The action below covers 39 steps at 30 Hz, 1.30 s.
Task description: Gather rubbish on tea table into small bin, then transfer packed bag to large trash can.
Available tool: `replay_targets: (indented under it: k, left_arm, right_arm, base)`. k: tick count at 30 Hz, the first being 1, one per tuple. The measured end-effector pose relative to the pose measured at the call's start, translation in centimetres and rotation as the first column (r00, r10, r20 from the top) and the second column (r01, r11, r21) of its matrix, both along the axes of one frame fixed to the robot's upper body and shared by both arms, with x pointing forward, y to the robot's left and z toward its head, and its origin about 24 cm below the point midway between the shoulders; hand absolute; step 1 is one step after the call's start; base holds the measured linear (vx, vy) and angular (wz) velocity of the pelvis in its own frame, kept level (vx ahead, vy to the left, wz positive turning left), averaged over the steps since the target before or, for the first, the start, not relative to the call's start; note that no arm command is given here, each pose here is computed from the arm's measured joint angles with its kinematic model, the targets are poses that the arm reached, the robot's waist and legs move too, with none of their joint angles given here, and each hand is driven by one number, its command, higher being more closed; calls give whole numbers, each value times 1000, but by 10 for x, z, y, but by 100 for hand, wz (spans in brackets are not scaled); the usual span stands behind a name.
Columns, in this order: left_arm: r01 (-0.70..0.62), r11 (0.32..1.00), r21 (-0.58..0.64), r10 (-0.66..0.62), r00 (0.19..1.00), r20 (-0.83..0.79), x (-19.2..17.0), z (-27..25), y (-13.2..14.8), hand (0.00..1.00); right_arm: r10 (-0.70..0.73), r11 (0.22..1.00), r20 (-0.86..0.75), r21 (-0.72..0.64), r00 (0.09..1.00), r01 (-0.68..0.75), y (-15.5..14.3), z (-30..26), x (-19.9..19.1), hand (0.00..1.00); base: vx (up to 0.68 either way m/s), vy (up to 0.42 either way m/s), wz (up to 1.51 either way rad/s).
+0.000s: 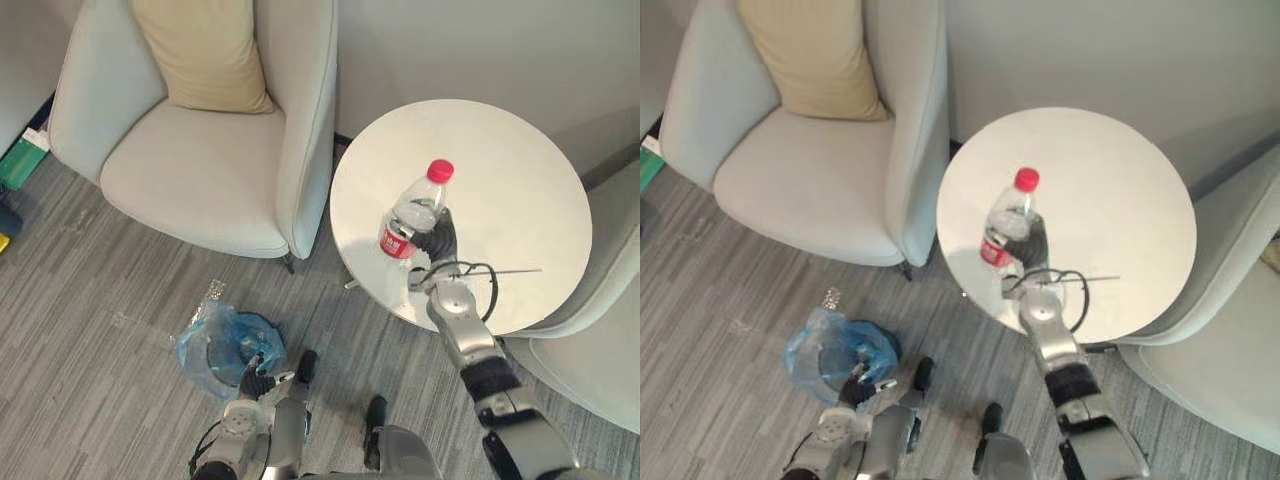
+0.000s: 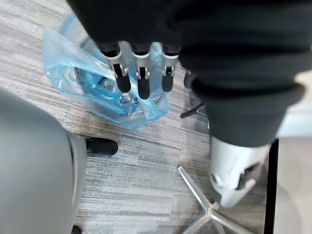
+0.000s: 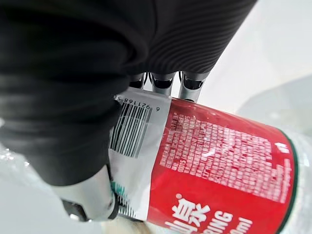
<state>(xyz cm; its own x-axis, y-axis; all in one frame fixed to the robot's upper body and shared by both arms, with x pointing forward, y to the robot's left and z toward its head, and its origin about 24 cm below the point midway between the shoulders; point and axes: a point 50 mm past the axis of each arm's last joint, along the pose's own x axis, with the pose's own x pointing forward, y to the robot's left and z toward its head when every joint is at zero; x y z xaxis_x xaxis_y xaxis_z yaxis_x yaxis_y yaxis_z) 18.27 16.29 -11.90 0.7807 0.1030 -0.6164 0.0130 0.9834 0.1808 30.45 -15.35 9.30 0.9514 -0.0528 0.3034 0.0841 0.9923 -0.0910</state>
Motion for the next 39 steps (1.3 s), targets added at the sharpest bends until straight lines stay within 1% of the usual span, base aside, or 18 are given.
replay_targets:
  k: [2,5,8,13,17,22,28,30,31,34,36,38,39]
  left_arm:
    - [19,1000,5,-19,1000,-6,-1,-1,-1,0]
    - [53,999,9,-53,998,-30,-5,-4,-4,0]
    - [85,996,20,-83,994,-64,-11,-9,-7,0]
    - [126,992,29,-122,987,-109,-21,-16,-11,0]
    - [155,987,32,-149,979,-137,-27,-20,-14,0]
    - [181,983,34,-174,974,-143,-28,-20,-17,0]
    - [247,968,29,-241,960,-146,-28,-21,-31,0]
    - [262,965,31,-254,955,-152,-30,-22,-33,0]
    - [270,962,27,-264,955,-138,-25,-20,-36,0]
    - [295,955,-19,-295,946,-136,-35,-21,-55,0]
    - [320,947,0,-317,938,-141,-31,-21,-55,0]
    - [386,922,0,-381,911,-157,-39,-23,-67,0]
    - [399,917,0,-394,906,-158,-40,-23,-69,0]
  right_arm:
    - [12,1000,0,-3,1000,-12,3,-4,-8,100]
    - [33,999,-6,34,999,-33,10,-12,-27,100]
    - [41,999,-24,19,999,-41,13,-21,-41,100]
    - [72,997,-56,-34,996,-74,24,-31,-52,100]
    - [109,993,-50,-46,993,-111,35,-32,-59,100]
    - [125,991,-70,-45,990,-128,38,-36,-64,100]
    - [107,992,-67,-52,992,-111,34,-36,-63,100]
    - [94,994,-49,-45,994,-96,35,-32,-60,100]
    - [87,995,-21,-47,996,-88,34,-26,-55,100]
    - [41,996,-8,-76,999,-41,20,-23,-51,100]
    - [22,997,9,-71,1000,-21,16,-19,-48,100]
    - [-16,998,23,-68,1000,17,9,-16,-46,100]
    - [-22,997,25,-69,999,24,8,-15,-46,100]
  base:
    - [-35,15,-15]
    - [-23,3,-12]
    - [-7,-4,-14]
    - [-58,-5,-21]
    - [-55,-13,-24]
    - [-43,-30,1]
    - [-48,-37,20]
    - [-58,-38,46]
    - [-62,-6,59]
    - [-107,-71,87]
    - [-62,-29,126]
    - [-11,-17,100]
    - [13,96,97]
